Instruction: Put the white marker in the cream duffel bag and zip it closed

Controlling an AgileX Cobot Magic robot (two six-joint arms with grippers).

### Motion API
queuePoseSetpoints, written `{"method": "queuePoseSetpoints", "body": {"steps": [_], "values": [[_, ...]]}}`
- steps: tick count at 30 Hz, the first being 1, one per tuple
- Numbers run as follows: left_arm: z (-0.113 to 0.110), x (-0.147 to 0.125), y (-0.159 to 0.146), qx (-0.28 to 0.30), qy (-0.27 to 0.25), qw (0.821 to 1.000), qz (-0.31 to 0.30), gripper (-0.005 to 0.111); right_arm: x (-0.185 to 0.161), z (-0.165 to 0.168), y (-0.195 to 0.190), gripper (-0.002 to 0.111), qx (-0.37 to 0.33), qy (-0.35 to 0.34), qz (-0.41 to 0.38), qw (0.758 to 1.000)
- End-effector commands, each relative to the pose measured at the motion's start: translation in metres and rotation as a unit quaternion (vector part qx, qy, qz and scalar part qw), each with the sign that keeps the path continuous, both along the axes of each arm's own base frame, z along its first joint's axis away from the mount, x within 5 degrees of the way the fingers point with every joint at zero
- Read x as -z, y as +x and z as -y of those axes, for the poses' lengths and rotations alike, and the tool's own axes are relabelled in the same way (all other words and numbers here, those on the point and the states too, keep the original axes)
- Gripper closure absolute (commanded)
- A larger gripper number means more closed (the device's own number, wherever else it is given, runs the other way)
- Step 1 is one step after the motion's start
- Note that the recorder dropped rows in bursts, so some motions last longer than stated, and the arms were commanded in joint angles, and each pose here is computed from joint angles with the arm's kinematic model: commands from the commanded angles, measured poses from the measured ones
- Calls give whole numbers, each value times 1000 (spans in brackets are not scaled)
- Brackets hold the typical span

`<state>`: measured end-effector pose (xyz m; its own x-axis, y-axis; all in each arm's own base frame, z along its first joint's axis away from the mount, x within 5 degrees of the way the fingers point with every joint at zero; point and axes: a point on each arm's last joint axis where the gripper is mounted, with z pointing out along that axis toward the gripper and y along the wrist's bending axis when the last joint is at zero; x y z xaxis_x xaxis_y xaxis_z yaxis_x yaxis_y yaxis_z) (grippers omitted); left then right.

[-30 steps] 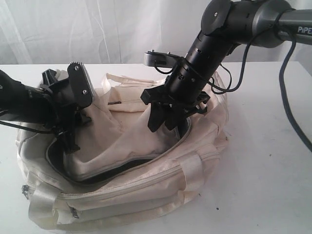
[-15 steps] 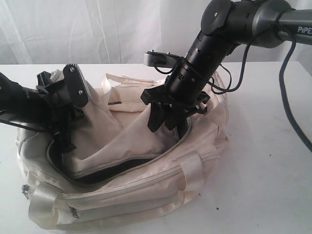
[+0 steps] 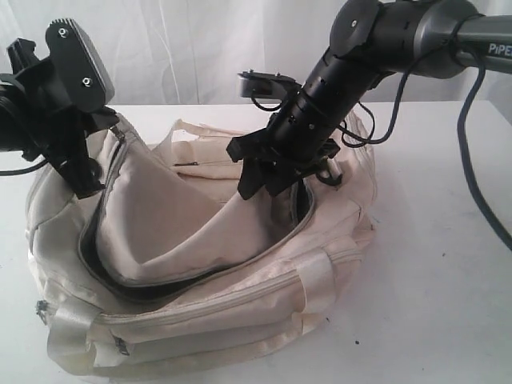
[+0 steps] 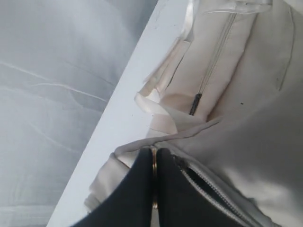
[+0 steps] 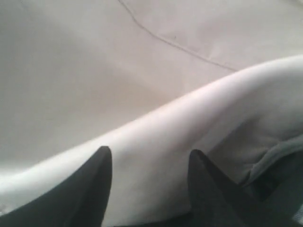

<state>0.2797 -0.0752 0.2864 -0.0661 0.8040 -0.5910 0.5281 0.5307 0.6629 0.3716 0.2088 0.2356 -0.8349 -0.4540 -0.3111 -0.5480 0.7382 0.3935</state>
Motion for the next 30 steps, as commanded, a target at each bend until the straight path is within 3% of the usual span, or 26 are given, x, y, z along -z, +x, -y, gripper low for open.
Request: {"method": "queuePoseSetpoints", "body": {"steps": [1,4,7,12,15,22,26,30], "values": [[4,2,-8,26,-13,999,-43,107,-5,-1,8,61,59,21,25,998],[6,5,-11,40,-15,997,-65,107,-5,0,17,61,105,62,20,992],[6,5,-11,41,-15,997,-67,107,7,6,32,61,164,133,-36,977],[6,5,-11,38,-18,997,-68,107,29,3,52,60,202,306,-143,919],[1,5,-10,17,-39,996,-76,107,24,-6,56,60,197,375,-129,897],[-19,6,-6,-45,-88,990,-99,107,11,-12,60,60,179,404,-88,892],[-17,10,-10,-32,-93,986,-132,107,9,-15,62,58,179,402,-79,894],[-14,15,-16,-10,-93,981,-172,107,-2,-25,60,46,145,405,-47,902]]}}
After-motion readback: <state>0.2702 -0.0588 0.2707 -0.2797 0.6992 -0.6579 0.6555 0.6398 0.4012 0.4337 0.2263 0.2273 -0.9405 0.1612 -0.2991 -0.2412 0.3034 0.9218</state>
